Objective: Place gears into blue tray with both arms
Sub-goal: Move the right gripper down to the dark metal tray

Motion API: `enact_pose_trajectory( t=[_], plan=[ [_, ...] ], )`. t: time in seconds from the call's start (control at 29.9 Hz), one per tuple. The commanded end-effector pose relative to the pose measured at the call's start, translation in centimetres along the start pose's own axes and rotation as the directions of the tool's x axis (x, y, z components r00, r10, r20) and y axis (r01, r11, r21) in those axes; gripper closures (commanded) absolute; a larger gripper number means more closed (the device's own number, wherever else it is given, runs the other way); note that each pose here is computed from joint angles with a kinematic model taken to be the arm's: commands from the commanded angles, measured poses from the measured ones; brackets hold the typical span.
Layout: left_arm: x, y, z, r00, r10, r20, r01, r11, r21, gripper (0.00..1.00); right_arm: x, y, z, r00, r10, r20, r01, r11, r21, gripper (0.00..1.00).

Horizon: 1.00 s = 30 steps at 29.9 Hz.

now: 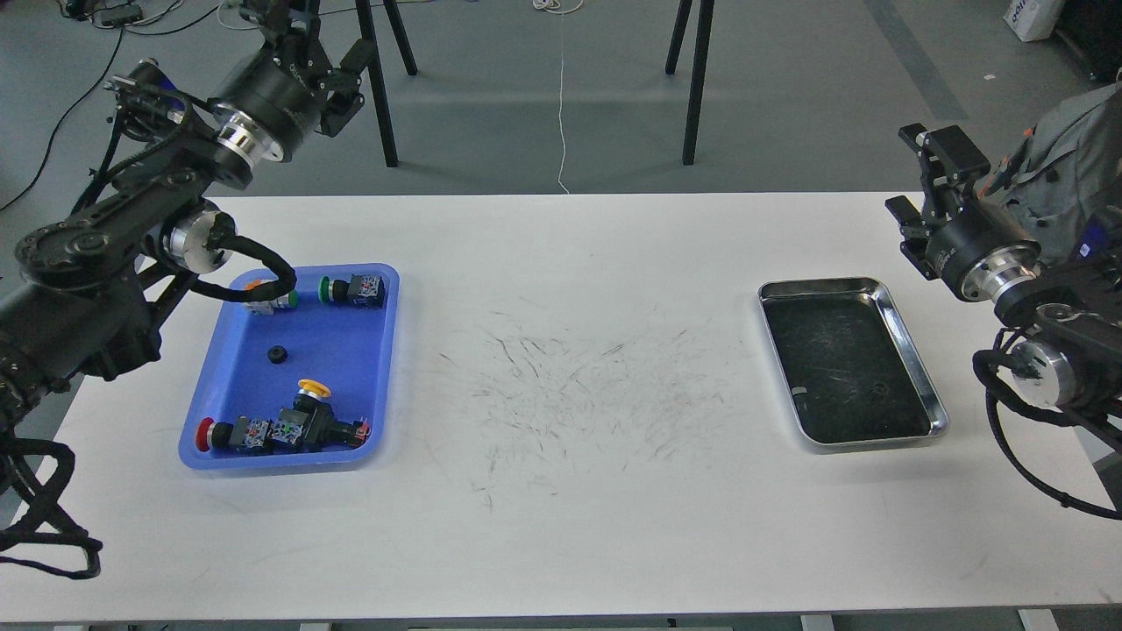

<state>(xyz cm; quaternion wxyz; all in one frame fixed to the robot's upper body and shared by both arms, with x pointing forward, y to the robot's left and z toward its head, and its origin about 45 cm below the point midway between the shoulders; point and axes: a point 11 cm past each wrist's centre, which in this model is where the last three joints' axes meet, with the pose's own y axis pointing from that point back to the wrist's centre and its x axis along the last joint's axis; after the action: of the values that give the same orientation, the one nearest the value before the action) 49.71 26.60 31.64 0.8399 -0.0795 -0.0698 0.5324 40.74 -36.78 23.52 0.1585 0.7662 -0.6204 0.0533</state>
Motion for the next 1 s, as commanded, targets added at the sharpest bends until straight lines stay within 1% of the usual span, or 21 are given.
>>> enact_pose_trajectory(
  t=[0.0,0.1,0.2,0.27,0.33,0.43,0.6,0.7,0.8,0.87,0.97],
  plan=[
    [-0.2,0.1,-0.5,1.000,-0.006,-0.005,0.007,1.000,0.011,0.00,0.4,1.7,0.9,0.976,-0.100,-0.193,0.082,0.992,-0.099,0.02],
    [-0.3,0.3,-0.8,1.000,-0.020,-0.011,0.020,1.000,0.019,0.00,0.2,2.8,1.7,0.931,-0.201,-0.305,0.151,0.972,-0.179,0.02],
    [0.1,0.8,-1.9,0.999,-0.009,-0.036,0.011,0.999,0.037,0.00,0.7,3.6,2.4,0.888,-0.260,-0.380,0.176,0.954,-0.242,0.02],
    [-1.5,0.5,-2.8,0.996,-0.038,-0.080,0.041,0.998,0.041,0.00,1.0,3.8,2.3,0.852,-0.294,-0.433,0.190,0.945,-0.267,0.01],
    [-2.2,0.9,-3.8,0.993,-0.048,-0.105,0.054,0.997,0.056,0.00,1.2,3.9,2.1,0.809,-0.327,-0.488,0.206,0.936,-0.285,0.02],
    [-2.0,1.5,-4.6,0.993,-0.036,-0.112,0.044,0.996,0.073,0.00,1.3,4.1,1.9,0.746,-0.374,-0.551,0.233,0.922,-0.309,0.02],
    [-1.9,1.5,-4.8,0.992,-0.026,-0.123,0.035,0.997,0.072,0.01,1.1,4.5,2.0,0.667,-0.462,-0.585,0.292,0.884,-0.365,0.02],
    [-1.4,1.7,-5.1,0.992,-0.004,-0.123,0.014,0.997,0.081,0.01,0.9,4.7,2.2,0.572,-0.505,-0.646,0.321,0.863,-0.390,0.02],
    [-1.4,1.8,-5.5,0.990,0.010,-0.141,0.002,0.996,0.084,0.01,0.7,4.9,2.3,0.445,-0.544,-0.711,0.350,0.837,-0.421,0.02],
    [-2.0,1.6,-5.8,0.986,0.012,-0.165,0.002,0.997,0.081,0.01,0.7,5.1,2.5,0.379,-0.565,-0.733,0.362,0.819,-0.445,0.02],
    [-1.9,1.9,-6.3,0.985,0.029,-0.169,-0.014,0.996,0.092,0.01,1.0,5.4,2.8,0.278,-0.591,-0.757,0.370,0.793,-0.483,0.02]
  ],
)
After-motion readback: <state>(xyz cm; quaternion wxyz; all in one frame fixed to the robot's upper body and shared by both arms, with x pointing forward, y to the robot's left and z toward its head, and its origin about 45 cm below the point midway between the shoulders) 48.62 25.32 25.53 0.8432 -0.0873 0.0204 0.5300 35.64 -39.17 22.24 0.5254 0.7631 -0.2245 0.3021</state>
